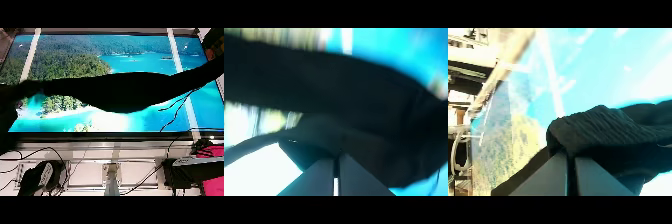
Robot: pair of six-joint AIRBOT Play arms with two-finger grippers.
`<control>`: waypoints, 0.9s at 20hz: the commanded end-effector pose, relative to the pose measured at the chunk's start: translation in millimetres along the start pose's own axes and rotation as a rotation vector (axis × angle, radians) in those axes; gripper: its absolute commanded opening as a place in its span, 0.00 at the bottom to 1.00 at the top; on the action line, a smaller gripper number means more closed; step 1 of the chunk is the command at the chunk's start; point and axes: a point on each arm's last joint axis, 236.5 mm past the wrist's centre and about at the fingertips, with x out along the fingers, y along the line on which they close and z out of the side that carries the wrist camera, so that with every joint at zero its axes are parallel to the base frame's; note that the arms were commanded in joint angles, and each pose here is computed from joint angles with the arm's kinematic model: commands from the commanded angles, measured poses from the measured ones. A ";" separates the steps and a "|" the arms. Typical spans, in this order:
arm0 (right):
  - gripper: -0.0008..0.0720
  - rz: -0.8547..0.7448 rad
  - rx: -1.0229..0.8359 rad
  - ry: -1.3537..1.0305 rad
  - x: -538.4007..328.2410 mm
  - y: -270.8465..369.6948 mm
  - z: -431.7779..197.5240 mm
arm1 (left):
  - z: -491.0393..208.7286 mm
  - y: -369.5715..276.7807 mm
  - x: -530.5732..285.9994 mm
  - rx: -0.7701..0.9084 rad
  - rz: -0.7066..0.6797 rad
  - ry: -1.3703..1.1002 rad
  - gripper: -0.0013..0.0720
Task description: Fold the clothes and pants, and hang the long-sleeved shirts on hangers.
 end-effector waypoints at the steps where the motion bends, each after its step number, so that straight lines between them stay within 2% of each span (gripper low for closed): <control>1: 0.03 0.022 -0.064 -0.030 -30.7 49.4 2.8 | 71.6 -14.0 -19.0 0.079 0.007 -0.258 0.02; 11: 0.03 -0.126 -0.040 -0.085 -111.1 77.9 -24.9 | 123.7 34.6 -90.0 0.195 0.248 -0.510 0.02; 15: 0.03 -0.136 -0.070 -0.082 -122.3 102.7 -41.5 | 130.6 18.4 -110.8 0.211 0.238 -0.584 0.02; 18: 0.03 -0.193 -0.070 -0.094 -129.2 100.5 -45.6 | 141.8 24.1 -112.4 0.136 0.211 -0.631 0.02</control>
